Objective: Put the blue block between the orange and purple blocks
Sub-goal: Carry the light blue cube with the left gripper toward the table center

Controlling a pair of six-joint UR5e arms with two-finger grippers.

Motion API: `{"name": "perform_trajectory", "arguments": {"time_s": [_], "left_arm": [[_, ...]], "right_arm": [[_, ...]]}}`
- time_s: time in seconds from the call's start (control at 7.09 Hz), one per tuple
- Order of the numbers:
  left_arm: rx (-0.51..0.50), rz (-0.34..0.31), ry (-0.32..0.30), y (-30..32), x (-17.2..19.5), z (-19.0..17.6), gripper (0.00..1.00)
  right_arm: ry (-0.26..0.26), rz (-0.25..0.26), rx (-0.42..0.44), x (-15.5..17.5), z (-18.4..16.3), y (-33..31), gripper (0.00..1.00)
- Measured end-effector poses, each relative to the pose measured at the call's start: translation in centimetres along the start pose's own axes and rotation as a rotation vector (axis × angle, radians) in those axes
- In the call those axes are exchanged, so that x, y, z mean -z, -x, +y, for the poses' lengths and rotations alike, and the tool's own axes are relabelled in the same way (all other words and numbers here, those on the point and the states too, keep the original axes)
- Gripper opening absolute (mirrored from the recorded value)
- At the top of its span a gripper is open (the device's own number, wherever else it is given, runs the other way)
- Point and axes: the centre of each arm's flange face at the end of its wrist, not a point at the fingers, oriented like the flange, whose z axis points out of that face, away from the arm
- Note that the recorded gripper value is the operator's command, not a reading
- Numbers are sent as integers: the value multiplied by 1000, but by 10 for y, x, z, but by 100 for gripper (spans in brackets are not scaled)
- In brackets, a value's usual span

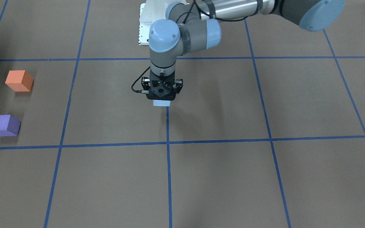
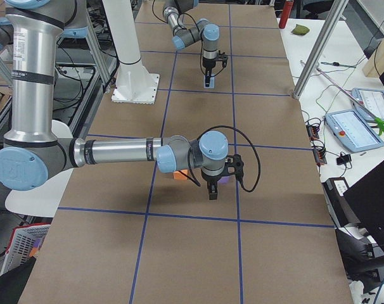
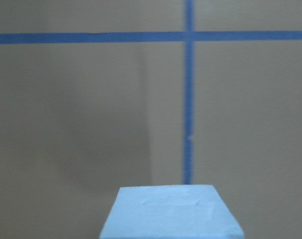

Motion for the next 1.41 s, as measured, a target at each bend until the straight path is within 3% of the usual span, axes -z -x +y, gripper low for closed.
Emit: {"name": "perform_trajectory", "arguments": {"time_s": [0.56, 0.71, 0.85, 1.27, 1.41], "left_arm": [[-57, -31, -31, -127, -43, 17, 0], [-58, -27, -44, -137, -48, 18, 28], [-39, -30, -48, -144, -50, 17, 74], [22, -43, -42, -154, -56, 19, 85], [21, -43, -42, -154, -56, 20, 100]], "right_arm": [[-13, -4, 9, -2, 9, -4, 100], [-14, -6, 11, -2, 9, -4, 100], [-15, -7, 14, -2, 9, -3, 100], [-18, -7, 18, -1, 8, -2, 100], [-19, -7, 20, -1, 8, -1, 100]]}}
